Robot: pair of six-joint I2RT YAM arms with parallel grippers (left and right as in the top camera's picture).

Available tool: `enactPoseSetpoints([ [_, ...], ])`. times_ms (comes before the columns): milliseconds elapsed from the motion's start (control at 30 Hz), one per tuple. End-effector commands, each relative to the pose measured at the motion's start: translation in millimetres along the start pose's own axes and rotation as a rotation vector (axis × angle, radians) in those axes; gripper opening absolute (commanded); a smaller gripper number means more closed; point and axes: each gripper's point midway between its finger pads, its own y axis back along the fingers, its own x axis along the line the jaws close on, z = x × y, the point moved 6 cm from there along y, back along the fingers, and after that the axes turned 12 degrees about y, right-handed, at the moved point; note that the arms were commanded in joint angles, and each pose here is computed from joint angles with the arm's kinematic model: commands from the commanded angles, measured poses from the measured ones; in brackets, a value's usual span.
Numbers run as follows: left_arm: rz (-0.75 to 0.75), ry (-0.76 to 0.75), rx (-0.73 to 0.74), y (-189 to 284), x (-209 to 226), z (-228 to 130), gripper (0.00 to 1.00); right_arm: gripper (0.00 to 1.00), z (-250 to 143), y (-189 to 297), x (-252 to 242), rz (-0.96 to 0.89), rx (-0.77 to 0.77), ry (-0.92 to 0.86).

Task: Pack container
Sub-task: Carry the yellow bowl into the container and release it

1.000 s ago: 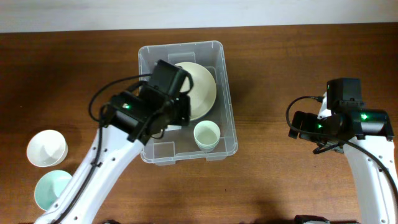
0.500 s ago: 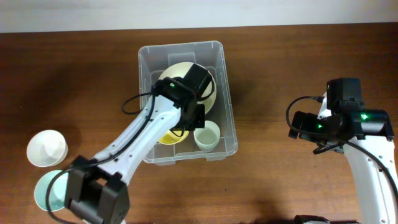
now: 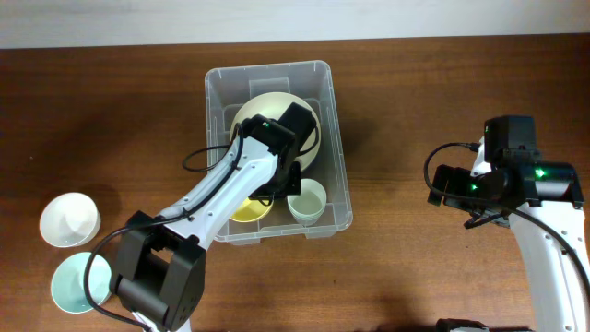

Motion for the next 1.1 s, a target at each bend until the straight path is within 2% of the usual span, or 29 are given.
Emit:
enactPoseSetpoints([
  [0,0.008,0.018,0.018,-5.4,2.8,-0.9,0.01,0.99,-0.1,-0.3,1.5,-0.003,0.001,0.013],
  [33,0.003,0.019,0.021,-5.4,2.3,-1.3,0.03,0.99,-0.1,-0.3,1.5,-0.003,0.001,0.013],
  [100,0.002,0.019,0.022,-5.2,2.1,-1.4,0.18,0.99,-0.1,-0.3,1.5,-0.003,0.001,0.013],
  [133,0.002,0.019,0.022,-5.2,2.1,-1.4,0.22,0.99,-0.1,-0.3,1.5,-0.003,0.001,0.013],
  [333,-0.037,0.032,-0.023,13.8,11.1,13.1,0.22,0.99,-0.8,-0.3,1.4,-0.003,0.004,0.013],
  [400,-0.105,0.063,-0.119,52.5,31.5,28.0,0.22,0.99,-0.8,-0.3,1.4,-0.003,0.005,0.013],
  [500,-0.121,0.165,-0.254,93.1,72.4,41.5,0.24,0.99,-0.8,-0.3,1.4,-0.003,0.004,0.013],
  [567,-0.124,0.212,-0.334,116.2,102.7,47.1,0.42,0.99,-0.8,-0.3,1.4,-0.003,0.004,0.013],
  [600,-0.129,0.266,-0.391,133.6,132.2,50.6,0.49,0.99,-0.6,-0.3,1.5,-0.003,0.004,0.013],
  [633,-0.128,0.286,-0.402,137.3,140.3,51.0,0.52,0.99,-0.5,-0.3,1.5,-0.003,0.003,0.013],
  [700,-0.103,0.393,-0.448,149.7,185.4,54.5,0.56,0.99,-0.3,-0.3,1.5,-0.003,0.002,0.013],
  [867,-0.022,0.592,-0.419,134.4,253.5,62.3,0.63,0.99,-0.3,-0.3,1.5,-0.003,0.002,0.013],
  [967,0.046,0.733,-0.321,96.6,300.3,68.7,0.64,0.99,-0.1,-0.3,1.5,-0.003,0.001,0.013],
  [1067,0.083,0.808,-0.236,58.5,328.6,76.8,0.64,0.99,-0.2,-0.3,1.5,-0.003,0.001,0.013],
])
